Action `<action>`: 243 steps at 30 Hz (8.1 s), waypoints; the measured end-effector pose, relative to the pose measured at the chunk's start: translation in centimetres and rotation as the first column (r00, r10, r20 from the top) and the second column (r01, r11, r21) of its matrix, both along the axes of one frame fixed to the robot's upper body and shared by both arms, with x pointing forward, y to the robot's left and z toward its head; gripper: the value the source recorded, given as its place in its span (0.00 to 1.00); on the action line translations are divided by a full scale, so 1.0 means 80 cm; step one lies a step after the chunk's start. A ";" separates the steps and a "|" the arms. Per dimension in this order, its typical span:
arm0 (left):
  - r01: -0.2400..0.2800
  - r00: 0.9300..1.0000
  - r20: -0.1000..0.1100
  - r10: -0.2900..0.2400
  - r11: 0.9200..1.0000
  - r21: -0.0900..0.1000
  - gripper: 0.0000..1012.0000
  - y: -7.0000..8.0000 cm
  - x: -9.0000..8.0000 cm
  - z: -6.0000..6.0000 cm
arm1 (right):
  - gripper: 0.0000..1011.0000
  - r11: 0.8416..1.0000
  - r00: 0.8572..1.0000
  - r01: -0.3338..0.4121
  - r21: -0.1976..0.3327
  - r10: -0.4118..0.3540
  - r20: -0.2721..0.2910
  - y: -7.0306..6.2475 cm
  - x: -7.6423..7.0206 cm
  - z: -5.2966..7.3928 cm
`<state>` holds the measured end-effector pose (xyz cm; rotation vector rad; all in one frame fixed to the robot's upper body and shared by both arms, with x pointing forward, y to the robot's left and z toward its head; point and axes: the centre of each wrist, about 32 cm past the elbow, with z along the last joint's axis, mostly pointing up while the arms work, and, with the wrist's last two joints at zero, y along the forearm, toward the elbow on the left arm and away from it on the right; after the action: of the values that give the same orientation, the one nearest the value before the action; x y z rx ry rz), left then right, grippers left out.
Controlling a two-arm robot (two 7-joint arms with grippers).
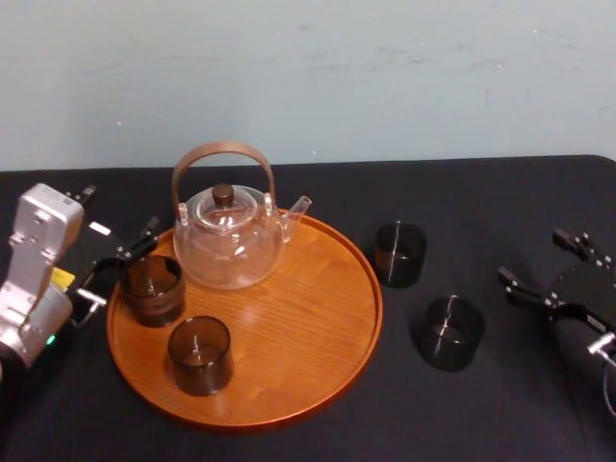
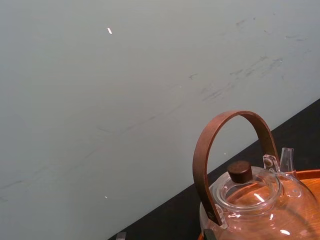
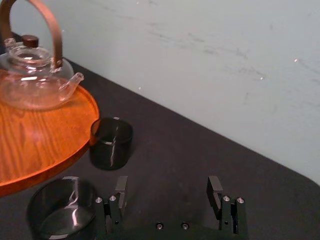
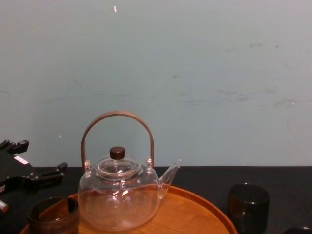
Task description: Pick up the glass from the table and place it on the tray.
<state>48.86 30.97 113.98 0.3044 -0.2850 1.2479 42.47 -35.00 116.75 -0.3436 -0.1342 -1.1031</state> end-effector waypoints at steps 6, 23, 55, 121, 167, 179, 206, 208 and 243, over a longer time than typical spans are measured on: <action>0.000 1.000 0.000 0.000 1.000 0.000 0.99 0.000 0.000 0.000 | 0.99 1.000 0.999 -0.018 -0.006 0.018 -0.027 -0.006 -0.010 0.003; 0.000 1.000 0.000 0.000 1.000 0.000 0.99 0.000 0.000 0.000 | 0.99 0.991 0.984 -0.132 -0.033 0.127 -0.128 -0.007 -0.028 0.007; 0.000 1.000 0.000 0.000 1.000 0.000 0.99 0.000 0.000 0.000 | 0.99 0.974 0.944 -0.224 0.032 0.225 -0.241 0.013 -0.024 -0.001; 0.000 1.000 0.000 0.000 1.000 0.000 0.99 0.000 0.000 0.000 | 0.91 0.979 0.925 -0.201 0.043 0.204 -0.319 0.041 0.040 -0.005; 0.000 1.000 0.000 0.000 1.000 0.000 0.99 0.000 0.000 0.000 | 0.90 0.926 0.903 -0.368 0.088 0.378 -0.204 0.067 0.063 0.047; 0.000 1.000 0.000 0.000 1.000 0.000 0.99 0.000 0.000 0.000 | 0.90 0.876 0.857 -0.470 0.106 0.482 -0.181 0.108 0.080 0.050; 0.000 1.000 0.000 0.000 1.000 0.000 0.99 0.000 0.000 0.000 | 0.90 0.819 0.784 -0.562 0.116 0.572 -0.240 0.149 0.089 0.026; 0.000 1.000 0.000 0.000 1.000 0.000 0.99 0.000 0.000 0.000 | 0.90 0.816 0.781 -0.565 0.118 0.576 -0.242 0.150 0.089 0.025; 0.000 1.000 0.000 0.000 1.000 0.000 0.99 0.000 0.000 0.000 | 0.90 0.779 0.756 -0.602 0.174 0.627 -0.189 0.159 0.097 -0.002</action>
<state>48.86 30.97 113.98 0.3045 -0.2850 1.2480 50.22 -22.29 116.55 -0.3035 0.0270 -0.3982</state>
